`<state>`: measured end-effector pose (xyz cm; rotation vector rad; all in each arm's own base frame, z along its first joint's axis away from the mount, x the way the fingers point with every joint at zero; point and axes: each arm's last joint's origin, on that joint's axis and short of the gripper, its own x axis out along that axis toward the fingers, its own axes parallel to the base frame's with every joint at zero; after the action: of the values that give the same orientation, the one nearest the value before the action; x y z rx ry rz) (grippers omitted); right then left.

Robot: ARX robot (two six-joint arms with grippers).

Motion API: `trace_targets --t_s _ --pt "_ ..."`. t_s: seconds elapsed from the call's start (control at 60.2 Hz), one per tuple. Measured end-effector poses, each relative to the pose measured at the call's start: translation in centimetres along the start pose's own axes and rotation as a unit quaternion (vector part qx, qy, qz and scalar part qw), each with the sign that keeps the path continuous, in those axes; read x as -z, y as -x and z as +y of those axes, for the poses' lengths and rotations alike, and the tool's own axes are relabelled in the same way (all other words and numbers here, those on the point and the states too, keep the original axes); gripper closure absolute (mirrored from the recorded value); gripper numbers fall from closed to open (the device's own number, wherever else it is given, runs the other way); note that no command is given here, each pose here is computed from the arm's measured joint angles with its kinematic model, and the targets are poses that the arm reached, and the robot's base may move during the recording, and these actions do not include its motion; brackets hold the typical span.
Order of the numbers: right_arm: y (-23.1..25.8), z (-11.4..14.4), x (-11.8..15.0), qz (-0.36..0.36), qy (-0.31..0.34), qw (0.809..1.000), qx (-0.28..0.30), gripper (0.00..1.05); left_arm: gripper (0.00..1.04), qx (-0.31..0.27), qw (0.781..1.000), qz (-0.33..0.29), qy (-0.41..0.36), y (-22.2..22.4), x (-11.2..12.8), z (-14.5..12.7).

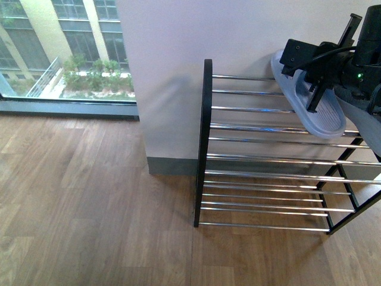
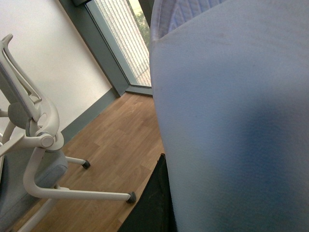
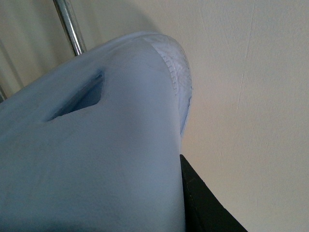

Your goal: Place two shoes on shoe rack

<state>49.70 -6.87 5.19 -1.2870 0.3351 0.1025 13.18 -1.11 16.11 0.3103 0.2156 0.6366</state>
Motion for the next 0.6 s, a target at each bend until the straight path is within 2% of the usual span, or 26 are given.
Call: trace_targets --t_s 0.216,0.315,0.598 --pt "0.0 -0.1 0.0 -0.001 -0.003 1.0 0.005 1.01 1.03 0.0 1.0 0.0 0.0 0.0 0.0 0.0" --pt "0.3 -0.4 0.0 0.002 -0.005 1.0 0.002 0.83 1.03 0.0 1.0 0.0 0.0 0.0 0.0 0.0" --pt "2.1 -2.6 -0.1 0.011 -0.026 1.0 0.007 0.45 1.03 0.0 1.0 0.0 0.0 0.0 0.0 0.0"
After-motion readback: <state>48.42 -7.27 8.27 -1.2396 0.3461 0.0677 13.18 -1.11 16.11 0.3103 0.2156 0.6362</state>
